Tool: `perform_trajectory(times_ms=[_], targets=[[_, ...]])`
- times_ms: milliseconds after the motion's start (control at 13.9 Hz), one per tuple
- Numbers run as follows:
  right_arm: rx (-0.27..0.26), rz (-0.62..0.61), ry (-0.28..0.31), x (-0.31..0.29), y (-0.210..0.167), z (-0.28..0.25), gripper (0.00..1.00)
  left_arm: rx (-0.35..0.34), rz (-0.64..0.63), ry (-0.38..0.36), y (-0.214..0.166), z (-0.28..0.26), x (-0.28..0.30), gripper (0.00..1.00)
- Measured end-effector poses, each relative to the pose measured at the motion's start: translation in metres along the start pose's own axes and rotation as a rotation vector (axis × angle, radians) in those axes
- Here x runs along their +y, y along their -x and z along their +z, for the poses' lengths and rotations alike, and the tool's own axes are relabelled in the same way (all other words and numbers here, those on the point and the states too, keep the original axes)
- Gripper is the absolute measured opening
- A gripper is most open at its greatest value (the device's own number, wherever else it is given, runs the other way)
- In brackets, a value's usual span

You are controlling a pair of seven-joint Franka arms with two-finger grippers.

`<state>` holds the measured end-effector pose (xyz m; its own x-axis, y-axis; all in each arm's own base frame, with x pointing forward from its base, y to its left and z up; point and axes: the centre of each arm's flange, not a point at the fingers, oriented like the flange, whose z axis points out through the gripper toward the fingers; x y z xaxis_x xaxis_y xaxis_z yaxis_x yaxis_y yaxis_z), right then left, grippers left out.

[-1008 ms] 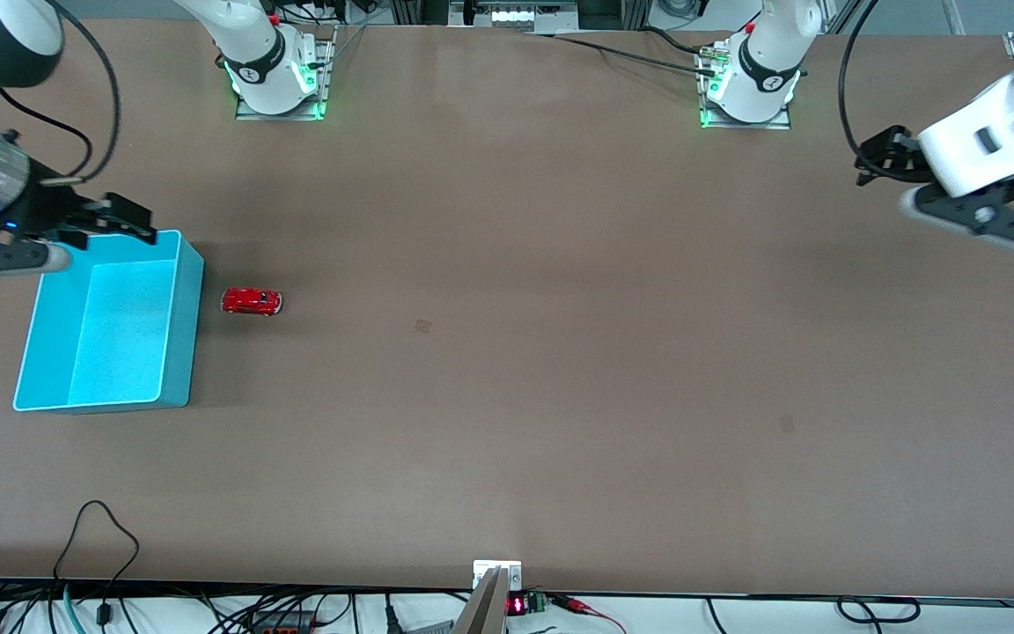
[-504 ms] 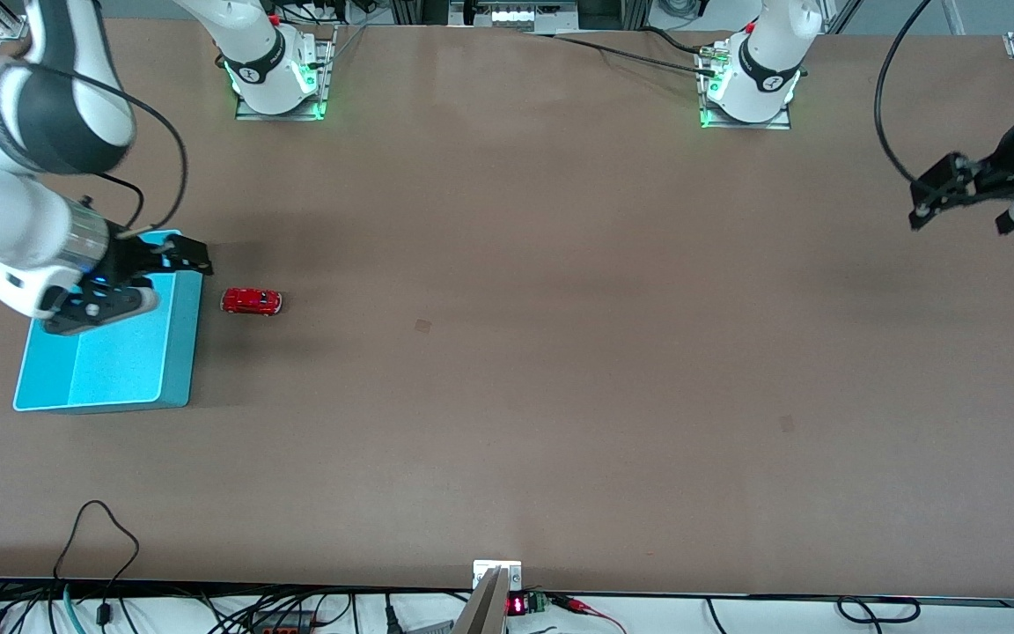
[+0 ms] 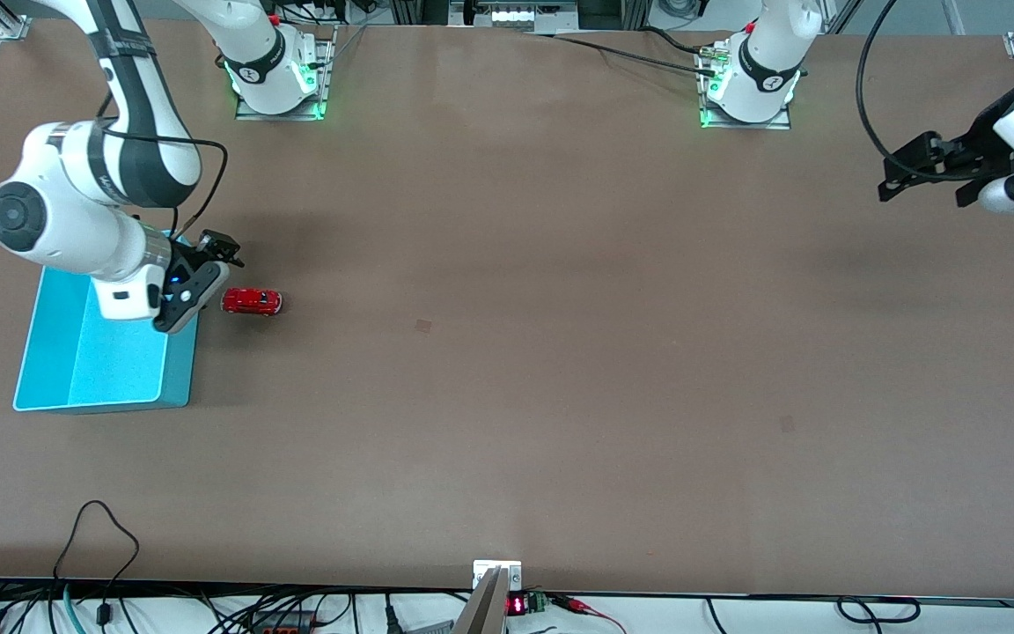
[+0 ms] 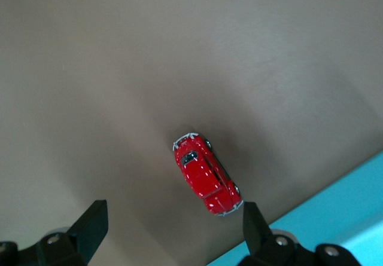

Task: Wind red beetle toy and store in blue box
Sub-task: 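Move the right gripper over the stopped red car, then lower the right gripper and close it on the red car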

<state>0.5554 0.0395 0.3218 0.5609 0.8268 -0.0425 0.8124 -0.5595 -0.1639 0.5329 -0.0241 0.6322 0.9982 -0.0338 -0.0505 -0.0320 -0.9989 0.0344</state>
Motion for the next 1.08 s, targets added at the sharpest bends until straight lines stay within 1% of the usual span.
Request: perform_trajectory(times_ms=[144, 216, 360, 504, 648, 792, 1080], targets=[[-0.036, -0.147, 0.042, 0.001, 0.001, 0.012, 1.0, 0.001, 0.035, -0.006, 0.0, 0.0, -0.001, 1.0], [-0.048, -0.205, 0.053, 0.001, 0.0, 0.017, 1.0, 0.003, 0.049, -0.007, -0.001, 0.0, -0.001, 1.0], [-0.058, -0.309, 0.059, 0.003, -0.004, 0.032, 1.0, -0.001, 0.052, -0.014, -0.004, 0.005, -0.003, 1.0], [-0.061, -0.389, 0.061, 0.007, -0.005, 0.051, 1.0, -0.021, 0.039, -0.014, -0.012, 0.019, -0.012, 1.0], [-0.073, -0.416, 0.043, 0.006, -0.002, 0.075, 1.0, -0.033, 0.033, -0.021, -0.02, 0.029, -0.017, 1.0], [-0.081, -0.426, 0.031, 0.003, 0.002, 0.091, 1.0, -0.038, 0.036, -0.06, -0.022, 0.032, -0.021, 1.0], [-0.071, -0.452, 0.057, 0.001, 0.007, 0.117, 1.0, -0.032, 0.049, -0.071, -0.022, 0.029, -0.016, 1.0]])
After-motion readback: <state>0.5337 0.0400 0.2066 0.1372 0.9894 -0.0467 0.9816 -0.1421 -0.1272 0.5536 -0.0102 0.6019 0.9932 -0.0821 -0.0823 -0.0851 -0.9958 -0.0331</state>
